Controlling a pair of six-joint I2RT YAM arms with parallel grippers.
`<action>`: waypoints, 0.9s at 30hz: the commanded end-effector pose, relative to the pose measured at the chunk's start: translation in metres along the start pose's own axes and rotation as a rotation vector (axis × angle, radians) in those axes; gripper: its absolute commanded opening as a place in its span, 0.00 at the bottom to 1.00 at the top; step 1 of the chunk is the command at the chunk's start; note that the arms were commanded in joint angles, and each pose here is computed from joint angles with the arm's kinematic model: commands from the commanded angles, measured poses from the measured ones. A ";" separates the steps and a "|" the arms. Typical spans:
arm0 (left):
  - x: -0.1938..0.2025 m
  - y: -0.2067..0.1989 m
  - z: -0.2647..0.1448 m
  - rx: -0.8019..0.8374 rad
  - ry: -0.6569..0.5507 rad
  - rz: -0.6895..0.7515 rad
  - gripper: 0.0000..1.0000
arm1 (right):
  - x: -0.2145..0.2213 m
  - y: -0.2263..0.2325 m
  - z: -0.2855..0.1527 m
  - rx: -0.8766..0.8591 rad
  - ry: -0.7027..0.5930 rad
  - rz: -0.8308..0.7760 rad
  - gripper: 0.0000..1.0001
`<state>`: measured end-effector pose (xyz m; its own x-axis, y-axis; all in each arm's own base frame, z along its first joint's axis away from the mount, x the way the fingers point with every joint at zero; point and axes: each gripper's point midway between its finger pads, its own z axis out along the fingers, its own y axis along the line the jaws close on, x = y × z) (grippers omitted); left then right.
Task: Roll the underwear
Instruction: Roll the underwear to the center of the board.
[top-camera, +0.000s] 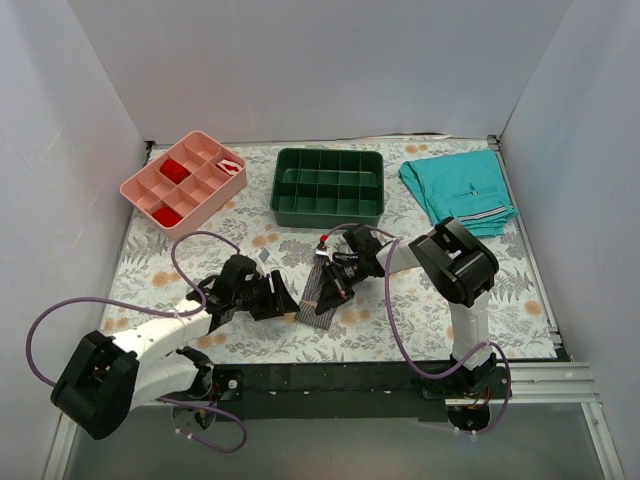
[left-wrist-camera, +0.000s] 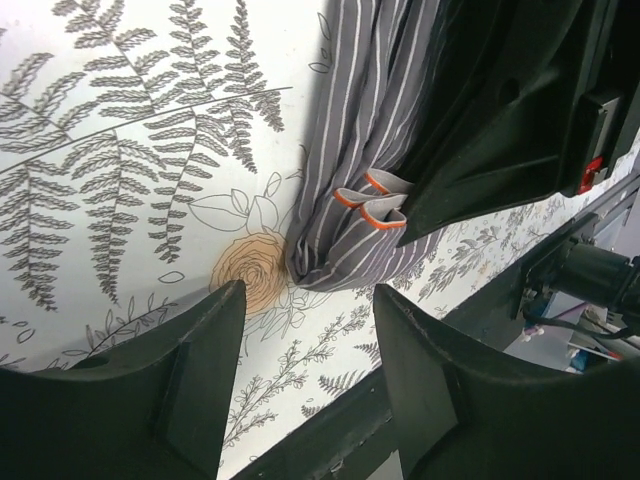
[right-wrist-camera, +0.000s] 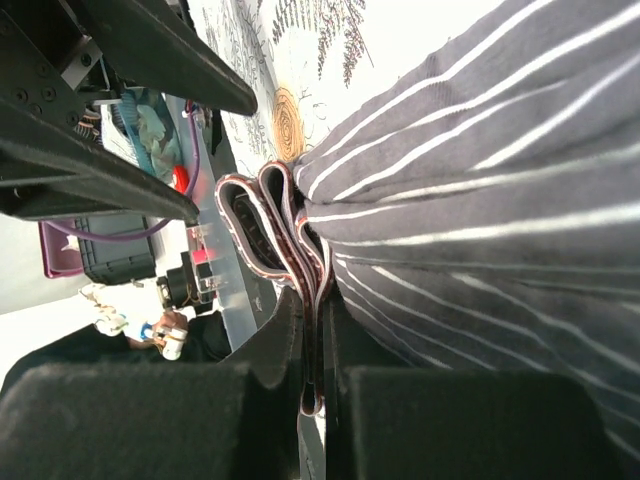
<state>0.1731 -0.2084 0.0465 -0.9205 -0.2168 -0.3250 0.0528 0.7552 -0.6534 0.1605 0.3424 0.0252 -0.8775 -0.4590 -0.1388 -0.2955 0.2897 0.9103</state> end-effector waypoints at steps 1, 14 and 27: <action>0.002 -0.008 0.004 0.049 0.007 0.037 0.53 | -0.001 -0.022 0.001 0.086 -0.008 0.002 0.01; 0.014 0.020 0.028 -0.094 0.077 0.008 0.47 | -0.009 -0.008 -0.002 0.048 -0.027 -0.042 0.01; 0.038 0.061 0.035 -0.276 0.164 -0.042 0.42 | -0.020 0.011 -0.029 0.242 -0.160 -0.248 0.43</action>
<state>0.1874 -0.2367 0.0269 -0.9465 -0.1902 -0.2608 0.0273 0.7578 -0.6519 0.1735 0.3344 0.0416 -0.8573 -0.4187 -0.2996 -0.4554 0.3454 0.8205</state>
